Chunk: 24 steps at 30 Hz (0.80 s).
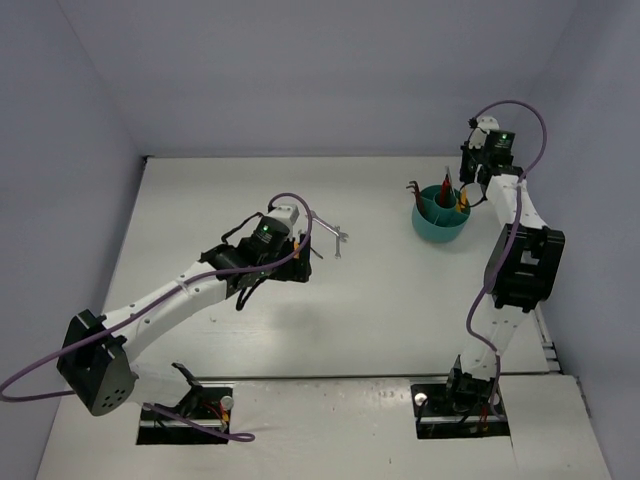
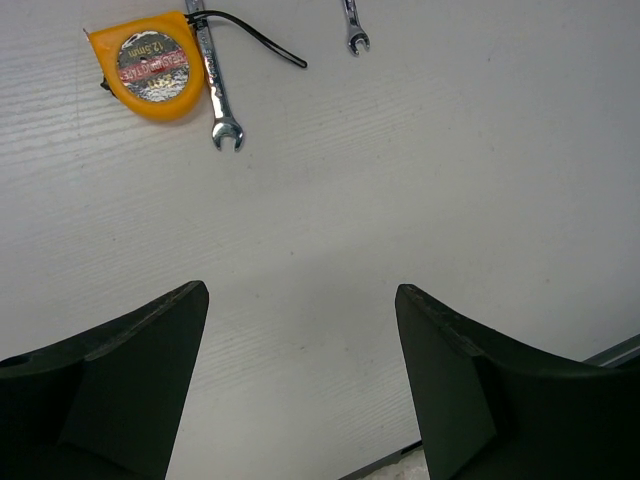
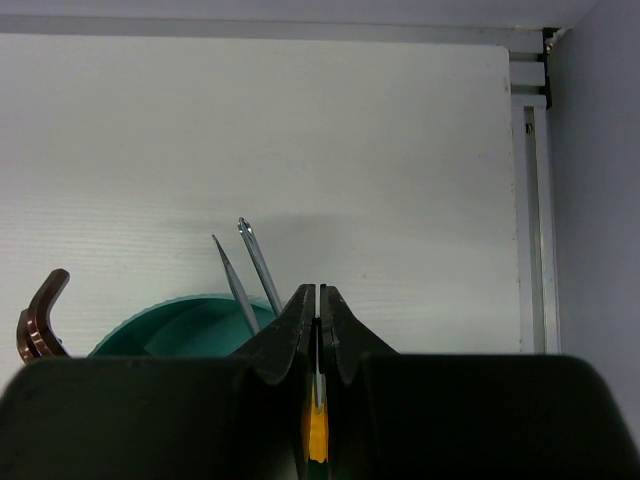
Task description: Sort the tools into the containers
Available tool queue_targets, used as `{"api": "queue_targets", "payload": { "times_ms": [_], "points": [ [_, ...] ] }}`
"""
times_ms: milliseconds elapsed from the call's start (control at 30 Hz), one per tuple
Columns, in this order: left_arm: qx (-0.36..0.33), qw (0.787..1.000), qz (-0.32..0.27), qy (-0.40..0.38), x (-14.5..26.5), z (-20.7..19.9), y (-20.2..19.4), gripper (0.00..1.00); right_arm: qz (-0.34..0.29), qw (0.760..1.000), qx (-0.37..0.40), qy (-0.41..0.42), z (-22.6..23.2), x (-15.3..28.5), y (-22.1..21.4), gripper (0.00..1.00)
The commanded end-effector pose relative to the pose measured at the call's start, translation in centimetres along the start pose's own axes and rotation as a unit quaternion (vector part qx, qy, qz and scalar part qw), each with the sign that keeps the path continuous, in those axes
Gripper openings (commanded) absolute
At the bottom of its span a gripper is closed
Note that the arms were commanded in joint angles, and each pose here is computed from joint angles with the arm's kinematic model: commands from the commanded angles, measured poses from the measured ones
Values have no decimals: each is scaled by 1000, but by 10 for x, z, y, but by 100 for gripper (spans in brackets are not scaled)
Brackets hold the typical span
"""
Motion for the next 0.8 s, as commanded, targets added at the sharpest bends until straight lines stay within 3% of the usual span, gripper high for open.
{"api": "queue_targets", "payload": {
  "times_ms": [0, 200, 467, 767],
  "points": [
    [-10, 1000, -26, -3, 3, 0, 13, 73, -41, 999, 31, 14, 2, 3, 16, 0],
    [-12, 1000, -28, -8, 2, -2, 15, 73, -27, 999, 35, 16, 2, 2, 3, 4],
    [-8, 1000, -28, -5, 6, 0, 11, 73, -41, 999, 27, 17, 5, 19, 11, 29],
    [1, 999, -21, 29, 12, 9, 8, 73, -147, 988, -32, -34, 9, 116, 72, 39]
  ]
}}
Point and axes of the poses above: each gripper's point midway between its finger pads, its own x axis back along the fingers, its own z axis along the line the jaws close on, y = z × x, the point moved 6 cm from there along x, back along the fingers, and after that the axes turned 4 degrees about -x, right-handed, at the moved point
